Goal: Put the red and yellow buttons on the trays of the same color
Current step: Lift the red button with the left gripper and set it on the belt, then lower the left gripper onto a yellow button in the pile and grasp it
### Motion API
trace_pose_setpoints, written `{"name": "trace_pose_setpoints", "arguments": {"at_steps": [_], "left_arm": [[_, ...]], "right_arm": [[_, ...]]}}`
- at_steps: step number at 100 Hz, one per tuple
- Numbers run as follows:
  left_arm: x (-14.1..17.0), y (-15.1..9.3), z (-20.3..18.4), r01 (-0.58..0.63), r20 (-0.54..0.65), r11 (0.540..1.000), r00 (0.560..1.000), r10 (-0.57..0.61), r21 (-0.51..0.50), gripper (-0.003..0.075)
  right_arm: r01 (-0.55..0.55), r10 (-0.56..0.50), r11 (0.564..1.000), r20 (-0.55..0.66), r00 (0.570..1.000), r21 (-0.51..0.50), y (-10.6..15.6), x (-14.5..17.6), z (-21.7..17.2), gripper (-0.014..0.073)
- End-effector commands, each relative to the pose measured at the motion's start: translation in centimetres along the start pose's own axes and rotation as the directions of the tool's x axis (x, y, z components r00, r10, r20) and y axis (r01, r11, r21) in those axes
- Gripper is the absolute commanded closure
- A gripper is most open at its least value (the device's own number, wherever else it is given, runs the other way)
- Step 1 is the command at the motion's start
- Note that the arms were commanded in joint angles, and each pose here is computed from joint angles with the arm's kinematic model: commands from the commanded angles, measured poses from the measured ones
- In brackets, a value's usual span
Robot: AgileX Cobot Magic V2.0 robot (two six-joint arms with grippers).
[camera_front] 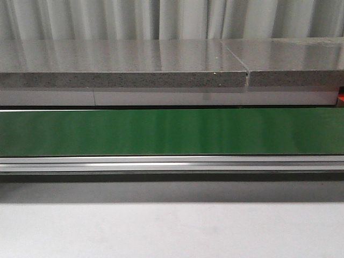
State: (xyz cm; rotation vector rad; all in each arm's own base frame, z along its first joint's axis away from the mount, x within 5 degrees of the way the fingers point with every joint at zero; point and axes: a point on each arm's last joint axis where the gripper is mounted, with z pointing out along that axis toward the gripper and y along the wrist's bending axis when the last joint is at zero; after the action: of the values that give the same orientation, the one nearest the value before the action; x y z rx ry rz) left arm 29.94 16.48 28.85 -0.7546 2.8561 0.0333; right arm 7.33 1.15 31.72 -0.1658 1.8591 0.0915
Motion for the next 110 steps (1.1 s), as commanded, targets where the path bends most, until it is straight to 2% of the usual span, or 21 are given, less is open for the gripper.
{"name": "trace_pose_setpoints", "arguments": {"at_steps": [1, 43, 98, 110], "left_arm": [[-0.6, 0.1, -1.0, 0.014, 0.062, 1.0, 0.998, -0.013, -0.011, 0.0248], [-1.4, 0.4, 2.9, 0.004, -0.052, 0.999, 0.999, -0.006, -0.04, 0.0248], [-2.6, 0.5, 6.4, 0.0, -0.067, 0.999, 0.998, -0.003, -0.044, 0.0248], [-2.7, 0.5, 6.4, 0.0, -0.062, 0.999, 0.998, -0.003, -0.044, 0.0298]], "right_arm": [[0.011, -0.012, 1.0, 0.09, 0.996, 0.005, -0.1, -1.3, -0.3, 0.0662], [0.011, -0.012, 1.0, 0.09, 0.996, 0.005, -0.1, -1.3, -0.3, 0.0662], [0.011, -0.012, 1.0, 0.09, 0.996, 0.005, -0.1, -1.3, -0.3, 0.0662], [0.011, -0.012, 1.0, 0.09, 0.996, 0.005, -0.1, -1.3, -0.3, 0.0662]]}}
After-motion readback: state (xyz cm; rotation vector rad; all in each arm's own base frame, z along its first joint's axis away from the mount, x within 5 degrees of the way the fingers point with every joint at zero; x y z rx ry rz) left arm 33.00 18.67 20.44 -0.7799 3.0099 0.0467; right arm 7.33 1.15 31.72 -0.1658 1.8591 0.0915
